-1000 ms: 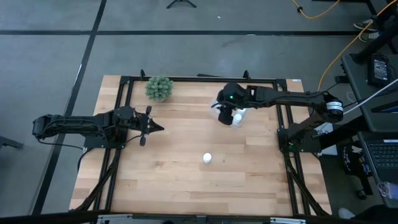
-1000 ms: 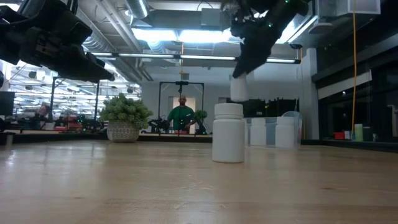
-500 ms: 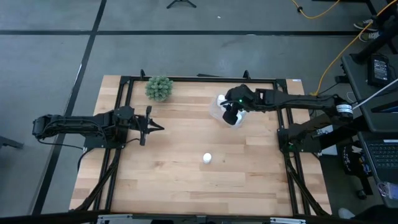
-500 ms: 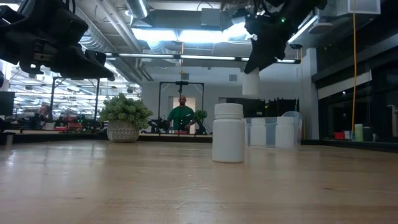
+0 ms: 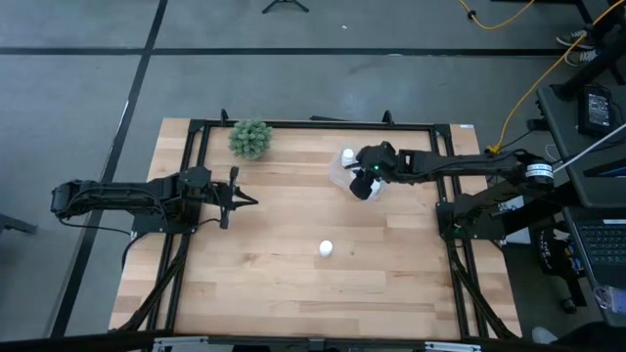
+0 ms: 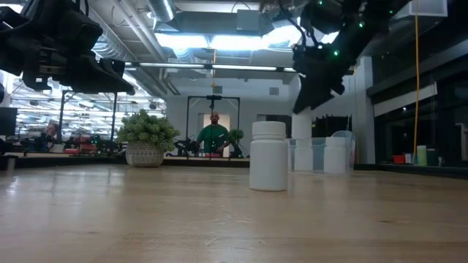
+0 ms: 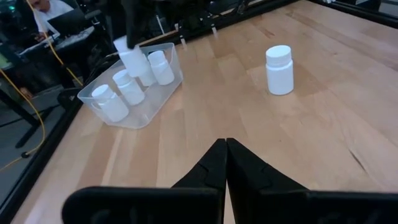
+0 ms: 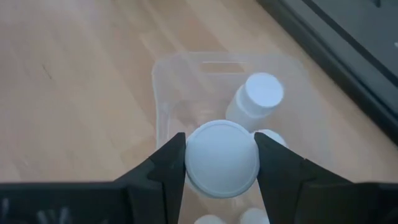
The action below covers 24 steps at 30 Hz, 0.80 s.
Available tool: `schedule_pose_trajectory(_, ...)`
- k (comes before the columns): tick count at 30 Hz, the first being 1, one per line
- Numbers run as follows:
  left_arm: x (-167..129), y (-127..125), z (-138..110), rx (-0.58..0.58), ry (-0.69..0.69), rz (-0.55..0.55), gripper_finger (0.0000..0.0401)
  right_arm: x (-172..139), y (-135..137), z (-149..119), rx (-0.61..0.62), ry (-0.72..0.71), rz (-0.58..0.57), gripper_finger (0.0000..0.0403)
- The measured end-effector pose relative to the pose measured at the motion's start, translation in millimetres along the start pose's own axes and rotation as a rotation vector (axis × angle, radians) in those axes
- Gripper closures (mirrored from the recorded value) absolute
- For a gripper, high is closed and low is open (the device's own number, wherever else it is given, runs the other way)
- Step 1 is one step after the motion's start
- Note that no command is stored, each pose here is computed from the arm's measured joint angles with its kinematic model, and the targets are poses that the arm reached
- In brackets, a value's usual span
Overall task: Pick and place pill bottles into a basket
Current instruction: Put the white pill bottle into the transparent bin
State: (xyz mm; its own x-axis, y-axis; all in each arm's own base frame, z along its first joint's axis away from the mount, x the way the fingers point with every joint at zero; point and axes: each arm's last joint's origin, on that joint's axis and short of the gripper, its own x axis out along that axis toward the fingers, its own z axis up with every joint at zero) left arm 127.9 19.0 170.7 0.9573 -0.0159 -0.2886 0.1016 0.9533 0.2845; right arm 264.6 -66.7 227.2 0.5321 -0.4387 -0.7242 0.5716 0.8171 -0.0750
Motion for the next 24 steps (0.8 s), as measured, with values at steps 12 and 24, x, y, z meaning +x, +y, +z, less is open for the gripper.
schedule_pose_trajectory(12, 0.0, 0.0, -0.1, -0.010, 0.001, 0.001, 0.0399, 17.2, -1.7, -26.5, 0.075, -0.041, -0.022, 0.0248)
schedule_pose_trajectory(24, 0.0, 0.5, -0.6, -0.010, 0.011, 0.021, 0.0399, 35.1, 0.3, -39.2, 0.087, 0.004, -0.056, 0.0248)
